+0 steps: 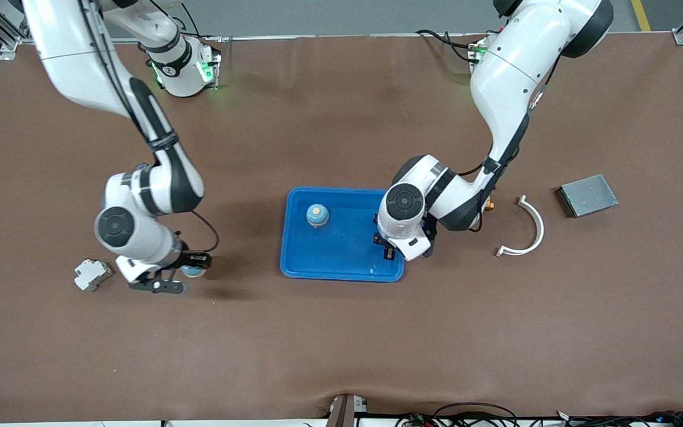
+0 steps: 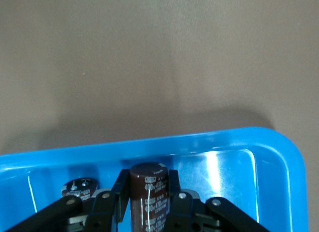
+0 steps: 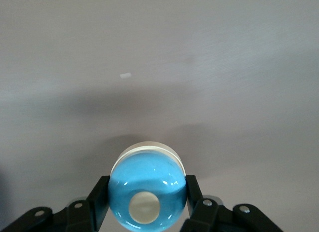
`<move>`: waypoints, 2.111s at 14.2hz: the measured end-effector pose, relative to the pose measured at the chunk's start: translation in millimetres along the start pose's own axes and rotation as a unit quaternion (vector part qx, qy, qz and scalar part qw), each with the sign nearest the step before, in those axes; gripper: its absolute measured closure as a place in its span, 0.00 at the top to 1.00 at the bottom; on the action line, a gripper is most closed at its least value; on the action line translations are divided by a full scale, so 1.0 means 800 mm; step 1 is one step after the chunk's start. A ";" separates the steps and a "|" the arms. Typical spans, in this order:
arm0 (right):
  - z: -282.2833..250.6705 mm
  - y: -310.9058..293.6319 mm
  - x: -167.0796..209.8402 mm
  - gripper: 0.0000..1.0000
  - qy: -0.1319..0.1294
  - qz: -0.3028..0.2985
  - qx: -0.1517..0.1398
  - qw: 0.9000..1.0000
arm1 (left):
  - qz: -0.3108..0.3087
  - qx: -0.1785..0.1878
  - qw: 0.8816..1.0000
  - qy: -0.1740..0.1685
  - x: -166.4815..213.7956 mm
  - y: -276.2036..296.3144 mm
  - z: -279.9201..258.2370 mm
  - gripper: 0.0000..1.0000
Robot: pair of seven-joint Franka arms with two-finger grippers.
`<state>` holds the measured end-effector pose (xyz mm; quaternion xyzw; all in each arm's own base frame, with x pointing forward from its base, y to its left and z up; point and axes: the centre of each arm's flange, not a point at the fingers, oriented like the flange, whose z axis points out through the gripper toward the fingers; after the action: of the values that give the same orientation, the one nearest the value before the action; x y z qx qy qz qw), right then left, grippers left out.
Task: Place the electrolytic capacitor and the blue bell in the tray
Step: 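Release the capacitor in the tray while the right gripper lowers the bell there, then open the right gripper on the bell in the tray and withdraw it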
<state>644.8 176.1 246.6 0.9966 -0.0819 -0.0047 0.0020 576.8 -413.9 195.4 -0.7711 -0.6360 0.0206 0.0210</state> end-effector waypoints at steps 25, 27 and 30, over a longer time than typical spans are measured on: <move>0.071 -0.309 -0.138 0.66 0.013 0.214 0.008 0.977 | 0.237 0.002 0.970 0.048 0.253 0.037 -0.314 1.00; 0.073 -0.313 -0.141 0.66 0.013 0.216 0.007 0.976 | 0.266 0.010 0.963 0.049 0.286 0.033 -0.327 1.00; 0.073 -0.313 -0.141 0.66 0.013 0.216 0.007 0.976 | 0.308 0.019 0.950 0.049 0.333 0.026 -0.348 1.00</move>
<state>573.5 441.8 188.3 0.9553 -0.2956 0.0097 -0.0031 664.0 -158.1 470.4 -0.9292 -0.3649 0.0001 0.0595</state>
